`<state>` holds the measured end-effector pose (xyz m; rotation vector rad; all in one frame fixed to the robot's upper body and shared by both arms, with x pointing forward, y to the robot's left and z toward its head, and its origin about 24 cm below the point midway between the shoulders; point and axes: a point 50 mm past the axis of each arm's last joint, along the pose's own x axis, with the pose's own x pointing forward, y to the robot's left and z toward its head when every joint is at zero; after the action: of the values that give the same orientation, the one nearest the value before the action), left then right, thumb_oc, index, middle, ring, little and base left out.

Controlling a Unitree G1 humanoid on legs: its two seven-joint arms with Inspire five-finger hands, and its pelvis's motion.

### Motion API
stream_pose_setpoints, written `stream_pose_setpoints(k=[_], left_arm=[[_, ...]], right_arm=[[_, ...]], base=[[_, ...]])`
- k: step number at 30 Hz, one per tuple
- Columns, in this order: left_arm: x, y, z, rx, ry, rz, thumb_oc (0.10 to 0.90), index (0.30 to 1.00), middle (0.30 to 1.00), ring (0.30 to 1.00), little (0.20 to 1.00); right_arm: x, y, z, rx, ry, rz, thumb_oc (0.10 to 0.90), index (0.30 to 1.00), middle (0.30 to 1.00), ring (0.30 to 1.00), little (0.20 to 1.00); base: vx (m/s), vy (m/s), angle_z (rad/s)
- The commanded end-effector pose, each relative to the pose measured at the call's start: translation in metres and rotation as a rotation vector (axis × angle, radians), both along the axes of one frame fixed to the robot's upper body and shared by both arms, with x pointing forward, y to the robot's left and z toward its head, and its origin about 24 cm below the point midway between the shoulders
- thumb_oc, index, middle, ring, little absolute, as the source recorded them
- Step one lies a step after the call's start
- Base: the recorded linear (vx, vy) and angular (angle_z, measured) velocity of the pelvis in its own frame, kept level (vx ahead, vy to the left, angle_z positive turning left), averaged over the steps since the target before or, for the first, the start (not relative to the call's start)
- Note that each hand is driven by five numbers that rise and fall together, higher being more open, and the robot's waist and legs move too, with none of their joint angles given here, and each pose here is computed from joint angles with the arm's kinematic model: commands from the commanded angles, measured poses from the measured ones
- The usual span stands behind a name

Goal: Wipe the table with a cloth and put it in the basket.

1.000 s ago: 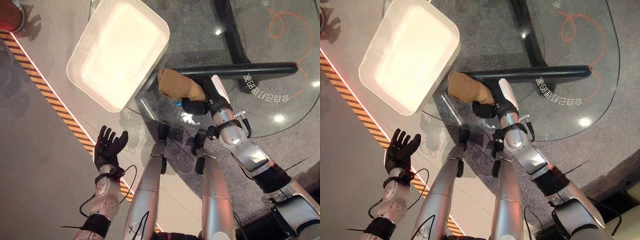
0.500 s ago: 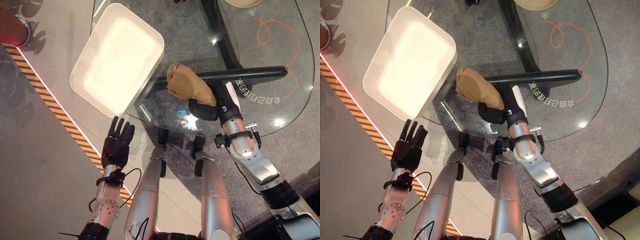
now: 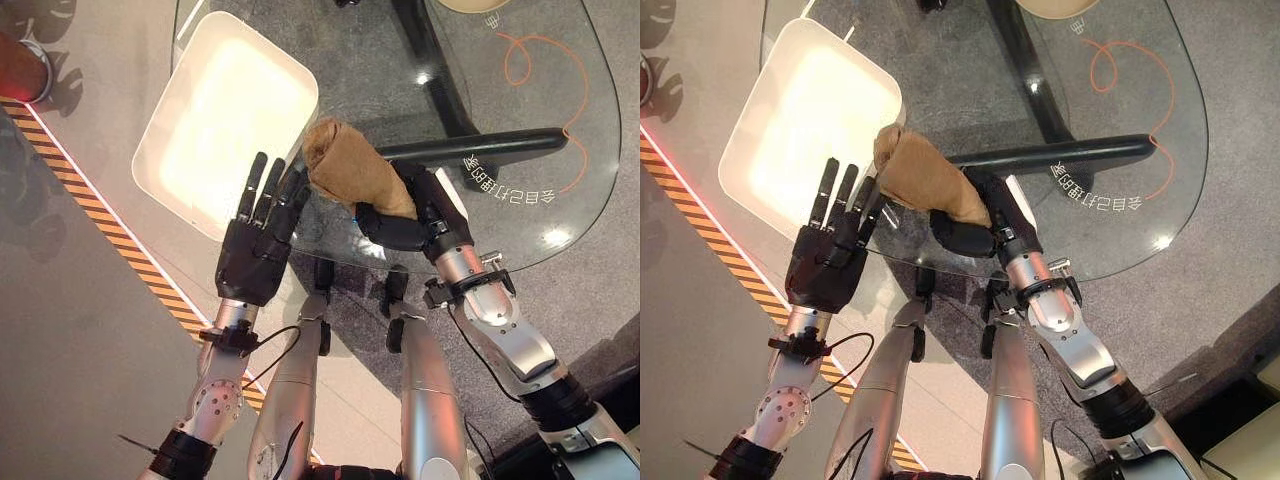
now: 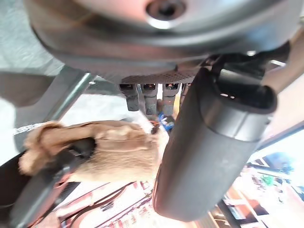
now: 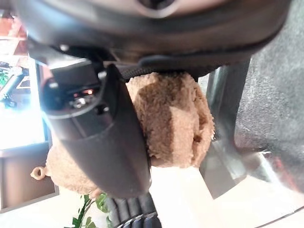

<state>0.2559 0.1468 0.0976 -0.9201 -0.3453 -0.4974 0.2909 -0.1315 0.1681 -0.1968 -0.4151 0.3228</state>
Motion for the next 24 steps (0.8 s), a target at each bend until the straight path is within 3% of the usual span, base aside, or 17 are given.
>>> stream_pose_setpoints(k=[1,8,13,24], left_arm=[[-0.011,-0.009,0.03,0.004,-0.165,-0.064,0.8,0.9,0.9,0.9,0.9],[-0.008,-0.019,0.027,0.029,-0.167,-0.117,0.8,0.9,0.9,0.9,0.9],[-0.006,-0.02,0.026,0.032,-0.158,-0.114,0.8,0.9,0.9,0.9,0.9],[-0.008,-0.019,0.04,-0.055,-0.268,-0.153,0.8,0.9,0.9,0.9,0.9]], right_arm=[[-0.05,0.04,0.076,0.16,-0.409,0.35,0.1,0.3,0.3,0.3,0.2],[-0.057,0.056,0.078,0.145,-0.415,0.442,0.1,0.3,0.3,0.3,0.2],[-0.067,0.063,0.083,0.22,-0.415,0.604,0.1,0.3,0.3,0.3,0.2],[-0.051,0.07,0.059,0.01,-0.345,0.47,0.1,0.3,0.3,0.3,0.2]], base=[[0.01,0.007,-0.04],[0.01,0.008,-0.08],[0.0,0.002,-0.01],[0.0,0.0,0.0]])
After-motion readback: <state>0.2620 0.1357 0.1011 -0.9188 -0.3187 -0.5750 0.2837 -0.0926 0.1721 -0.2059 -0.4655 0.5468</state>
